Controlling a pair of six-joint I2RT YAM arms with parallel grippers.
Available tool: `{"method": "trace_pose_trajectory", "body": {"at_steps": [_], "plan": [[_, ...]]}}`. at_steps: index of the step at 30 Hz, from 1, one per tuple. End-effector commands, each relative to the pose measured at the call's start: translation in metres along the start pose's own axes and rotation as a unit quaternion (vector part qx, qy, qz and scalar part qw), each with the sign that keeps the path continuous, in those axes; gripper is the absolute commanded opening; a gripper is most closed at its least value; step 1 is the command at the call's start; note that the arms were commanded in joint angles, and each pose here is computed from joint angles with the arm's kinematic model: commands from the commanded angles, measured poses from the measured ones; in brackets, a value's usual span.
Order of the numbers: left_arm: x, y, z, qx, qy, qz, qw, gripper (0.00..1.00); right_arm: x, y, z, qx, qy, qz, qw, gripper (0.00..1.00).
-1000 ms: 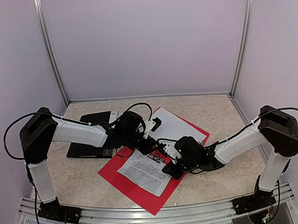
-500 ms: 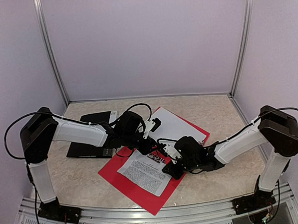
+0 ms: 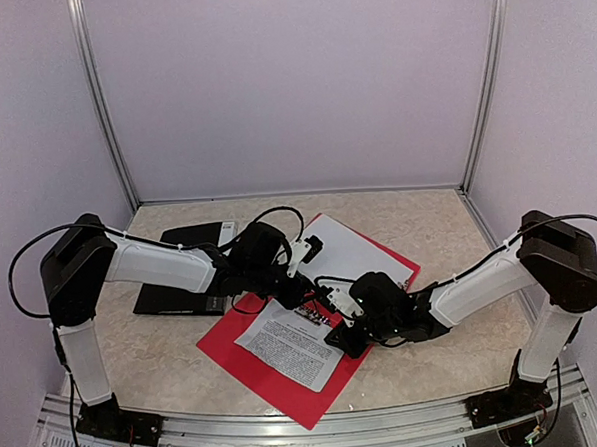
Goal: Put the files into the folder
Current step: Clamp the file in the folder with some files.
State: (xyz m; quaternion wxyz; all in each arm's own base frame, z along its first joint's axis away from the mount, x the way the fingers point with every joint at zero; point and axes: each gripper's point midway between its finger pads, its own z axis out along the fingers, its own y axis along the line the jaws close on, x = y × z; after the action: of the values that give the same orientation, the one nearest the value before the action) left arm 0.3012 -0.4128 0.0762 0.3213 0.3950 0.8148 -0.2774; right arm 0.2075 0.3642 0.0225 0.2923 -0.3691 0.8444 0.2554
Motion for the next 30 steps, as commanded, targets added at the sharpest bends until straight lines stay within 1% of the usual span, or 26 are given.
{"method": "trace_pose_trajectory", "body": {"at_steps": [1,3,10,13,15,19,26,30], "plan": [[0.009,0.002,0.0,0.002,0.014,-0.012,1.0,0.26,0.031,-0.001,0.004,0.002,0.055,0.002,0.998,0.15],[0.008,0.0,-0.002,0.005,0.011,-0.012,1.0,0.27,0.031,-0.001,0.004,0.002,0.056,0.002,0.998,0.15],[0.009,-0.001,-0.005,0.006,0.011,-0.014,1.0,0.27,0.031,0.0,0.005,0.0,0.056,0.001,0.998,0.15],[0.01,0.0,-0.005,0.002,0.011,-0.015,1.0,0.25,0.031,0.0,0.005,-0.001,0.055,0.002,0.998,0.15],[0.009,0.001,-0.006,0.0,0.009,-0.015,1.0,0.23,0.031,0.0,0.005,-0.001,0.056,0.002,0.998,0.15],[0.007,0.001,-0.006,-0.001,0.008,-0.014,1.0,0.21,0.031,0.0,0.005,-0.002,0.057,0.001,0.998,0.15],[0.002,0.0,-0.011,-0.001,0.002,-0.013,1.0,0.23,0.033,0.0,0.005,-0.002,0.06,0.002,0.998,0.15],[-0.002,-0.002,-0.018,0.0,-0.004,-0.012,1.0,0.26,0.032,0.001,0.005,-0.003,0.059,0.002,0.998,0.15]]}}
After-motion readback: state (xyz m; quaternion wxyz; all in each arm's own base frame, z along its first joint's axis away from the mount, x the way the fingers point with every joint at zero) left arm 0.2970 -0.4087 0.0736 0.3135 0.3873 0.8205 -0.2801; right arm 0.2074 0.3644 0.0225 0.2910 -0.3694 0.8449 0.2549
